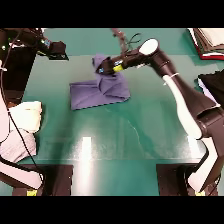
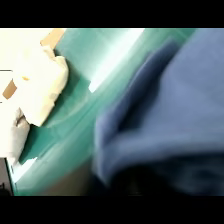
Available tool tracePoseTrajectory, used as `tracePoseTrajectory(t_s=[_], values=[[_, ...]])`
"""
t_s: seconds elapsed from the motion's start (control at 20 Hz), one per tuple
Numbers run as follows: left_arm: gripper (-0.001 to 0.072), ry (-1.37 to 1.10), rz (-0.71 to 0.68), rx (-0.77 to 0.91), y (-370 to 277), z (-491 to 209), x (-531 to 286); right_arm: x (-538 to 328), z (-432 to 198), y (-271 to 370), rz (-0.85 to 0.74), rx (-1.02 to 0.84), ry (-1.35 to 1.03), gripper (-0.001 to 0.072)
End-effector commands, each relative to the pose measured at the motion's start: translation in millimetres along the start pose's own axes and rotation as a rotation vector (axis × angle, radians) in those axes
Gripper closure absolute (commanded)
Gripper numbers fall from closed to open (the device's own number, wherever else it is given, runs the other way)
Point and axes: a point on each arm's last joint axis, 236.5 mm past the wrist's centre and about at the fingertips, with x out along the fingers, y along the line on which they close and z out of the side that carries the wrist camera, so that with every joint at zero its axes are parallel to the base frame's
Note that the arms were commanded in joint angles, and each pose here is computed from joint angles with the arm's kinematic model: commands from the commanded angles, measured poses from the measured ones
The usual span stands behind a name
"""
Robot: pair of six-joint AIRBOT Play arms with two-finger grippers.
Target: Fold the shirts.
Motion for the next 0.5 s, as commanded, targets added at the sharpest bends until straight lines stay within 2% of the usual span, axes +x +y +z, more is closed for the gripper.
tracePoseTrajectory(t_s=[0.0, 0.2, 0.3, 0.4, 0.45], values=[[0.0682, 0.009, 0.014, -0.003, 4.9, -4.6, -10.0, 57.2, -9.3, 26.1, 0.033, -0.110, -0.024, 0.0322], [0.0682, 0.020, 0.004, -0.003, 2.4, -7.1, -10.0, 51.2, -2.5, 23.9, -0.014, -0.129, -0.061, 0.0321], [0.0682, 0.019, 0.004, -0.003, 2.4, -7.0, -10.0, 18.8, -5.2, -10.6, -0.118, -0.174, -0.009, 0.0321], [0.0682, 0.017, 0.004, -0.003, 2.4, -6.6, -10.0, -24.0, -8.3, -50.1, -0.196, -0.124, 0.036, 0.0317], [0.0682, 0.017, 0.004, -0.003, 2.4, -6.5, -10.0, -46.2, -10.3, -71.7, -0.219, -0.055, 0.045, 0.0158]])
